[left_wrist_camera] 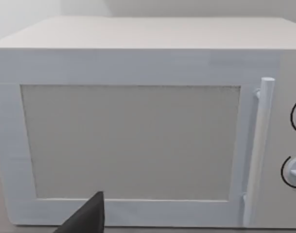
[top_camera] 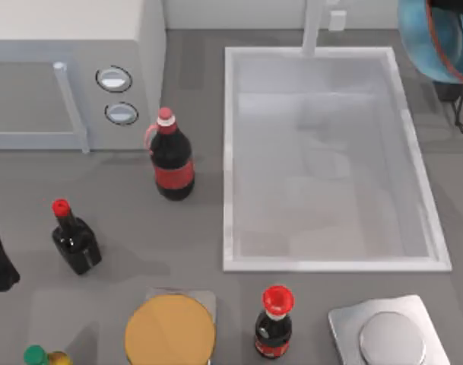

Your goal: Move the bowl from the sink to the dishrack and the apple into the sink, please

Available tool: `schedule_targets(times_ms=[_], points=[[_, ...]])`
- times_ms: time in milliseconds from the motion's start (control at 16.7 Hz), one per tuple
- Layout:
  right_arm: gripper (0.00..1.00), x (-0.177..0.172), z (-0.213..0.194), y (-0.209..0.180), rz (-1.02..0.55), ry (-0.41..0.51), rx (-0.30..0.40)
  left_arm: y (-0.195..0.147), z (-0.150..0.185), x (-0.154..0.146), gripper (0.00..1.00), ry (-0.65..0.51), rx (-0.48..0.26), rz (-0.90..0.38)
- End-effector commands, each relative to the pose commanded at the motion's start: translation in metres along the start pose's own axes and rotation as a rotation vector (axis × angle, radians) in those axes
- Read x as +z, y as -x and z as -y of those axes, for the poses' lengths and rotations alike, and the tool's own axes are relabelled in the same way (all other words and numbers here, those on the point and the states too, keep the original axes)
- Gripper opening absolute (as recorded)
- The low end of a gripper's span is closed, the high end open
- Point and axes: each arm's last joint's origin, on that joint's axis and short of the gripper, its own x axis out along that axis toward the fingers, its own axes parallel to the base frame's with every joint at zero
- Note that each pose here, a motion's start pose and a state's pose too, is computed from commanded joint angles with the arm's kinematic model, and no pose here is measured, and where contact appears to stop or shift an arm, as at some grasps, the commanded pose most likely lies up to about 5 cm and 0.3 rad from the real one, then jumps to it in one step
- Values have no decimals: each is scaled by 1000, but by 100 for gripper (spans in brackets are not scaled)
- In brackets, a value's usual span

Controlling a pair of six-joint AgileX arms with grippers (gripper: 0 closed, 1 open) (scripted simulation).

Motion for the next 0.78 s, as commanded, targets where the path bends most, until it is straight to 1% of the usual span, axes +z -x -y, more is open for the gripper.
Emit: schedule_targets(times_ms=[120, 180, 360, 540, 780], points=[[0, 40, 50, 15, 223, -3, 21, 0, 0, 0, 100, 0, 0, 0], [0, 55, 75, 26, 331, 10, 16, 0, 0, 0, 100, 0, 0, 0], [0, 77, 136, 64, 602, 95, -36, 0, 0, 0, 100, 0, 0, 0], [0, 75, 170, 95, 775, 219, -96, 0, 0, 0, 100, 0, 0, 0], [0, 54, 187, 120, 886, 376, -160, 0, 0, 0, 100, 0, 0, 0]])
